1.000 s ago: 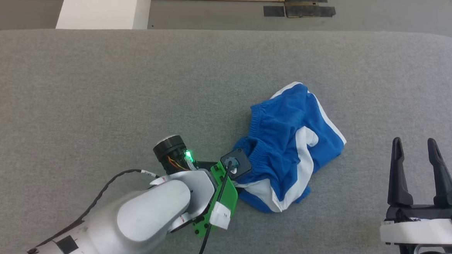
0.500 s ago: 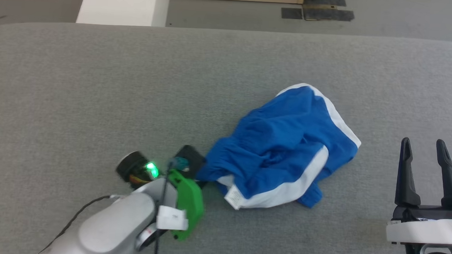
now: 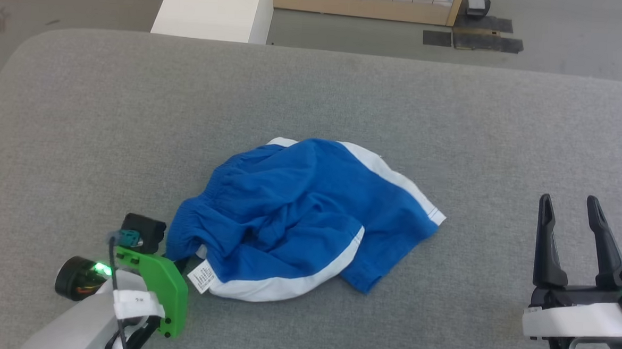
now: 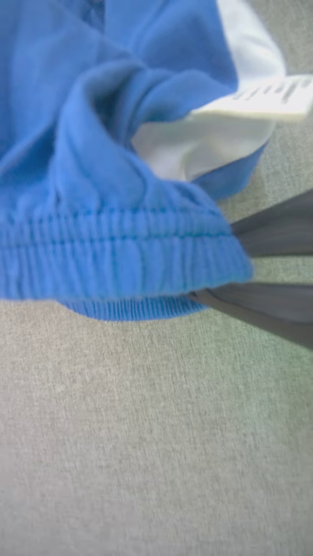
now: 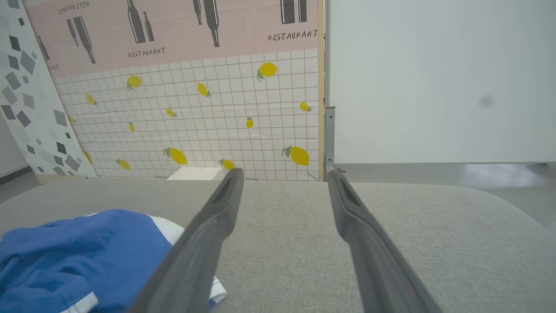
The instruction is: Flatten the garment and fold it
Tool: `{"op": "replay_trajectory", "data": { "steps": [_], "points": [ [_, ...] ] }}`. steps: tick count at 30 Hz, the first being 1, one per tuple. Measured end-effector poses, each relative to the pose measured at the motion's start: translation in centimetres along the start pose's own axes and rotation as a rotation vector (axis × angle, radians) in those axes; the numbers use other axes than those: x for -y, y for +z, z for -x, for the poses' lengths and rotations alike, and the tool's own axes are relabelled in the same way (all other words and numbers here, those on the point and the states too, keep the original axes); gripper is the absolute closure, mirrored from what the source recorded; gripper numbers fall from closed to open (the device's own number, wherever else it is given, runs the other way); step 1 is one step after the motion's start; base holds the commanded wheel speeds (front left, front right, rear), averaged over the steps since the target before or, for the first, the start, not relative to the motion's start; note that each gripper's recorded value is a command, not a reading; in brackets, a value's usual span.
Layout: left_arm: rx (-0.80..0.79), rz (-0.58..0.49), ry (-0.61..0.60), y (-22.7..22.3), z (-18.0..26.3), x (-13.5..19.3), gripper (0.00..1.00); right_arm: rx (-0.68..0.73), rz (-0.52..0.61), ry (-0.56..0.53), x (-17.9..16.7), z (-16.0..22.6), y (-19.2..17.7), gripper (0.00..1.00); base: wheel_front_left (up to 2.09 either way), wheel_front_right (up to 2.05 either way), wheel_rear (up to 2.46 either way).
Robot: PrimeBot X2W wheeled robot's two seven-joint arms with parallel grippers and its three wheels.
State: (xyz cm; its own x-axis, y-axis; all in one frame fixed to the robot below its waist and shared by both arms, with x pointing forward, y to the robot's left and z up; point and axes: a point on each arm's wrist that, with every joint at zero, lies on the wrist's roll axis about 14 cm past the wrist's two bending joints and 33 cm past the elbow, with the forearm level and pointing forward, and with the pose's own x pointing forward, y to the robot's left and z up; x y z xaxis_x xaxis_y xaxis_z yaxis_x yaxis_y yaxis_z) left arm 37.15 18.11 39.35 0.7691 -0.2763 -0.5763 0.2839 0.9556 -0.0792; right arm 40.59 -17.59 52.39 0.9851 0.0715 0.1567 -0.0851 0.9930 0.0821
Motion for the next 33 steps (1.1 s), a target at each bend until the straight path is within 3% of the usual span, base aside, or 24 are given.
{"op": "replay_trajectory", "data": {
  "steps": [1, 14, 19, 24, 28, 33],
  "points": [
    [0.02, 0.009, 0.003, 0.3, 0.2, 0.0, 0.0, -0.003, 0.0, -0.001, 0.0, 0.2, 0.0, 0.0, 0.0, 0.0, 0.0],
    [0.441, 0.018, 0.077, 7.2, 6.0, 0.6, 0.0, 0.084, 0.078, 0.039, -1.2, 0.8, 3.5, 0.0, 0.0, 0.0, 0.0],
    [0.585, 0.031, 0.184, 9.2, 9.3, -1.0, 0.0, 0.167, 0.13, 0.096, -3.2, -0.9, 6.1, 0.0, 0.0, 0.0, 0.0],
    [0.756, -0.041, 0.337, 12.6, 12.6, -2.8, 0.0, 0.194, 0.208, 0.193, -6.4, -2.5, 6.8, 0.0, 0.0, 0.0, 0.0],
    [0.857, -0.067, 0.447, 13.8, 14.4, -3.3, 0.0, 0.124, 0.305, 0.283, -7.1, -4.1, 4.8, 0.0, 0.0, 0.0, 0.0],
    [0.899, -0.052, 0.522, 13.3, 15.5, -3.4, 0.0, -0.136, 0.423, 0.401, -7.7, -5.9, 0.1, 0.0, 0.0, 0.0, 0.0]
  ]
}}
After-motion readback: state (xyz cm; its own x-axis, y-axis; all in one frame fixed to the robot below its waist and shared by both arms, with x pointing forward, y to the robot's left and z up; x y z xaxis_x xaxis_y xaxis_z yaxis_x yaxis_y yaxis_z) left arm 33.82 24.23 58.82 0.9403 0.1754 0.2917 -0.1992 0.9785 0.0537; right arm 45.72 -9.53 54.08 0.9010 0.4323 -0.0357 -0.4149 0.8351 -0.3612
